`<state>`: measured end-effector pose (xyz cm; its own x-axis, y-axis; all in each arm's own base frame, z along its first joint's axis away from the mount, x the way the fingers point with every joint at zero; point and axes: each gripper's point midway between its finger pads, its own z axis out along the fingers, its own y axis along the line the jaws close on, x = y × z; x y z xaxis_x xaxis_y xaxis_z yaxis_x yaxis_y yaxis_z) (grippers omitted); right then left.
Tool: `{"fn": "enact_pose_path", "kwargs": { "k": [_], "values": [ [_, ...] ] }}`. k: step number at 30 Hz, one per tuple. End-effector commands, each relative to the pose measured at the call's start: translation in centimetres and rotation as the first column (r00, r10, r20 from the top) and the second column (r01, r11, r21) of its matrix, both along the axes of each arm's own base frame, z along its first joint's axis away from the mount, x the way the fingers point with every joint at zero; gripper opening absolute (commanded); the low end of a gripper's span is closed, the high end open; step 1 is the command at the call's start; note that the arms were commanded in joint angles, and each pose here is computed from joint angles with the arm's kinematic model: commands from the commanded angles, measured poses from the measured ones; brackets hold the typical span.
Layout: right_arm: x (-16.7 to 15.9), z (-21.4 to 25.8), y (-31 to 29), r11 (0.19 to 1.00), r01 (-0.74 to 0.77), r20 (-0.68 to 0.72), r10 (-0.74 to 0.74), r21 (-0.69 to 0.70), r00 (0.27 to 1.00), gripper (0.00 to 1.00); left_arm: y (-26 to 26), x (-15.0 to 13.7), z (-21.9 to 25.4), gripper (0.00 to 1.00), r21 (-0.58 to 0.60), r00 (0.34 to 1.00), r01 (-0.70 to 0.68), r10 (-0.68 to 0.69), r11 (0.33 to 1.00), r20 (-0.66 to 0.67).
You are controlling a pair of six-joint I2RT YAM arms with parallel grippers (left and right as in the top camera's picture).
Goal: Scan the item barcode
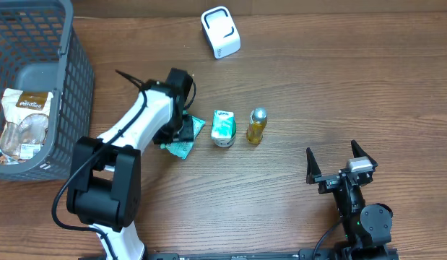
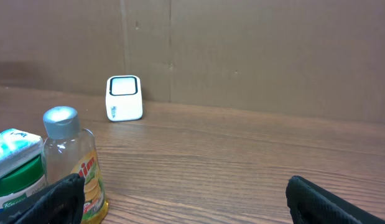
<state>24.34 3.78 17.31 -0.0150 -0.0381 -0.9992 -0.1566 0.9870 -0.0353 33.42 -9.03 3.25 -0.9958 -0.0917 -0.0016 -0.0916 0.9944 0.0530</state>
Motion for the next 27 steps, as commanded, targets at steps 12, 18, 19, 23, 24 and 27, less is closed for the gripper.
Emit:
{"fn": "enact_pose_path", "kwargs": {
  "k": [12, 18, 19, 23, 24, 27],
  "values": [
    [0.1, -0.3, -0.2, 1.000, 0.013, -0.001, -0.013, -0.004, 1.000, 1.00, -1.4, 3.8, 1.9, 0.42, -0.019, 0.997, 0.027, -0.026, 0.999, 0.078],
    [0.1, -0.3, -0.2, 1.000, 0.013, -0.001, -0.013, -0.004, 1.000, 1.00, -1.6, 3.2, -0.8, 0.40, -0.023, 0.999, 0.040, -0.040, 0.999, 0.001],
    [0.1, -0.3, -0.2, 1.000, 0.012, 0.000, -0.012, -0.005, 1.000, 1.00, -1.6, 3.1, -1.1, 0.41, -0.020, 0.999, 0.048, -0.048, 0.999, -0.008],
    [0.1, -0.3, -0.2, 1.000, 0.012, 0.000, -0.012, -0.005, 1.000, 1.00, -1.4, 2.6, -3.8, 0.50, 0.002, 0.996, 0.054, -0.054, 0.999, -0.067],
    [0.1, -0.3, -0.2, 1.000, 0.012, 0.000, -0.012, -0.005, 1.000, 1.00, -1.3, 2.5, -4.2, 0.51, 0.004, 0.995, 0.055, -0.054, 0.998, -0.079],
    [0.1, -0.3, -0.2, 1.000, 0.013, -0.001, -0.013, -0.004, 1.000, 1.00, -1.3, 2.4, -4.6, 0.52, 0.007, 0.995, 0.053, -0.052, 0.999, -0.090]
  ]
}}
